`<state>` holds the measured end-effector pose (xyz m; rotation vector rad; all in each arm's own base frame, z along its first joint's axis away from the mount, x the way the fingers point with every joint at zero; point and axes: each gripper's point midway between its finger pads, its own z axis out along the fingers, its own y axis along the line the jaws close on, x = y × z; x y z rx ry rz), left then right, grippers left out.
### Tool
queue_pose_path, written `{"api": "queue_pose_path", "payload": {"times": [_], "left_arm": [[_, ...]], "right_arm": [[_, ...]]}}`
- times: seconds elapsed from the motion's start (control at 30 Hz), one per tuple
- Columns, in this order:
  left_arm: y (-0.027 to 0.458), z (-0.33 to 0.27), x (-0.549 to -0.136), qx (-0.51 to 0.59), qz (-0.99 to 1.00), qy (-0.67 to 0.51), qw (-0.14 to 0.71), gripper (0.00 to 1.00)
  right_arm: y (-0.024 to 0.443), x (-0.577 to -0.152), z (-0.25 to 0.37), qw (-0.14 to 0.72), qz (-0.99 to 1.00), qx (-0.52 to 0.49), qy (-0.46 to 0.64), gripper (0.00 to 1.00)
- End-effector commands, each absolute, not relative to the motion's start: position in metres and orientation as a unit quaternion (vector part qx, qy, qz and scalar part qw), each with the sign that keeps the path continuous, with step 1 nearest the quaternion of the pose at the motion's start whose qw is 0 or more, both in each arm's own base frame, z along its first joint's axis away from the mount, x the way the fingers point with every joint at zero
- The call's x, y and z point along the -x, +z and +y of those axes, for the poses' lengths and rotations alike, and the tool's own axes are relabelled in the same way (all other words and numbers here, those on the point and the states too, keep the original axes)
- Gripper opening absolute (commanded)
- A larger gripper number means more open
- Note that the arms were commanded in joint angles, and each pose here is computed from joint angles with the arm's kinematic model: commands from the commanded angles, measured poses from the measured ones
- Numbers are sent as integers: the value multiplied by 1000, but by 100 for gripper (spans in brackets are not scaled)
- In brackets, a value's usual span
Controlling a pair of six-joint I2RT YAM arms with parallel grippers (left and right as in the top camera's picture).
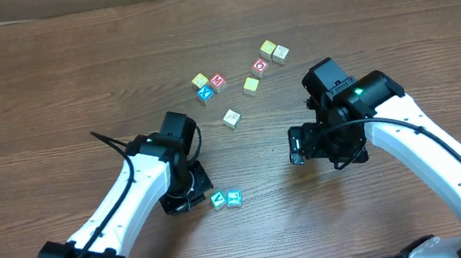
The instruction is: Flip 5 blocks
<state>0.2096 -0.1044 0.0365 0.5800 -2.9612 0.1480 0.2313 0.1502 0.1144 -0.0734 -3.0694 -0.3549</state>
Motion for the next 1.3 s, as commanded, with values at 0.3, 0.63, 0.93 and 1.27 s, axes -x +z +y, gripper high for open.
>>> {"api": "queue_pose_path", "payload": {"times": [0.3,0.63,0.93,1.27], "left_arm": [[2,-116,-203,-177,-978,30,103,4],[-1,-122,-215,-175,-980,46,82,4],[-2,-125,-223,-165,-983,55,67,4],[-3,-120,-225,-154,-985,47,61,4]], "right_arm": [[114,-230,150,25,-993,20,-111,98],[114,-231,150,22,-993,20,-113,98],[114,-231,151,21,-993,20,-113,98],[114,-231,150,22,-993,20,-113,98]]}}
